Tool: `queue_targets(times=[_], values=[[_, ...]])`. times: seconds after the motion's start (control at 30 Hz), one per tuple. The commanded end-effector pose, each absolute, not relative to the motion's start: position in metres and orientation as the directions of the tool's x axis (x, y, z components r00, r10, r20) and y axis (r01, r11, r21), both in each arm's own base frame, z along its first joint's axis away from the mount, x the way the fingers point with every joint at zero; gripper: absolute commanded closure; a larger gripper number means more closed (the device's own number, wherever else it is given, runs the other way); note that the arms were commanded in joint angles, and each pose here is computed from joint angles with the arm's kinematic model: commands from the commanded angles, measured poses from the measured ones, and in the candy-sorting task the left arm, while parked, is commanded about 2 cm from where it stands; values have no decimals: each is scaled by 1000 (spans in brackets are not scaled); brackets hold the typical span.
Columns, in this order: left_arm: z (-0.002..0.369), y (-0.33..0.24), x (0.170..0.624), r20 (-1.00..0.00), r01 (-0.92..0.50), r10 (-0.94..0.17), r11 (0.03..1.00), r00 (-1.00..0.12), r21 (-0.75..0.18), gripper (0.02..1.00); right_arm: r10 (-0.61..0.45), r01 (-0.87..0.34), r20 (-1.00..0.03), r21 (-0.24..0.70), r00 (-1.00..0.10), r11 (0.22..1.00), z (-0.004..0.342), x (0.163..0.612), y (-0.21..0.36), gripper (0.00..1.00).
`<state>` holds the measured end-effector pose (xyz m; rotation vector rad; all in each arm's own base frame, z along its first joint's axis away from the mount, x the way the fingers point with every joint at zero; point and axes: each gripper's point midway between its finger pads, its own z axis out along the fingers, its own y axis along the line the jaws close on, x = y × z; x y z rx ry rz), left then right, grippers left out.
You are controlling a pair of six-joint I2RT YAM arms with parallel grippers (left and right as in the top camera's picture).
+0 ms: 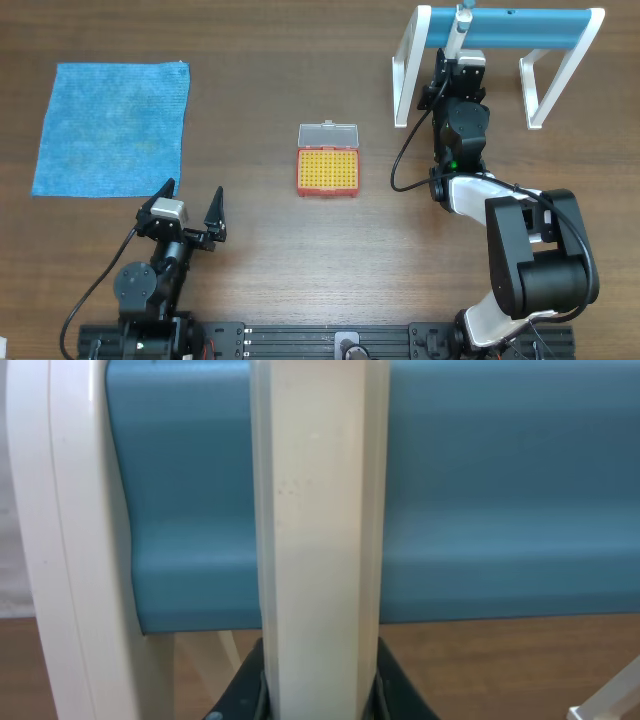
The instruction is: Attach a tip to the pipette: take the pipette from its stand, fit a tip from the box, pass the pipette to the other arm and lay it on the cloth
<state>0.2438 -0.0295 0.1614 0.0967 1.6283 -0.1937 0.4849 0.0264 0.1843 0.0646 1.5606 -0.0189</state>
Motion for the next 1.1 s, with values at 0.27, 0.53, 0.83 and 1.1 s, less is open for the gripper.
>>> queue_targets(times=[0.27, 0.53, 0.83, 1.1], values=[[160, -30, 243, -996, 183, -53, 981, -69, -65, 172, 30, 57, -999, 32, 26, 998, 204, 483, 27, 921], [160, -30, 243, -996, 183, -53, 981, -69, -65, 172, 30, 56, -999, 32, 26, 998, 217, 478, 27, 921], [160, -30, 243, -996, 183, -53, 981, -69, -65, 172, 25, 50, -999, 27, 48, 998, 224, 476, 29, 921], [160, -30, 243, -996, 183, -53, 981, -69, -65, 172, -27, -38, -998, -30, 62, 999, 234, 440, 66, 919]])
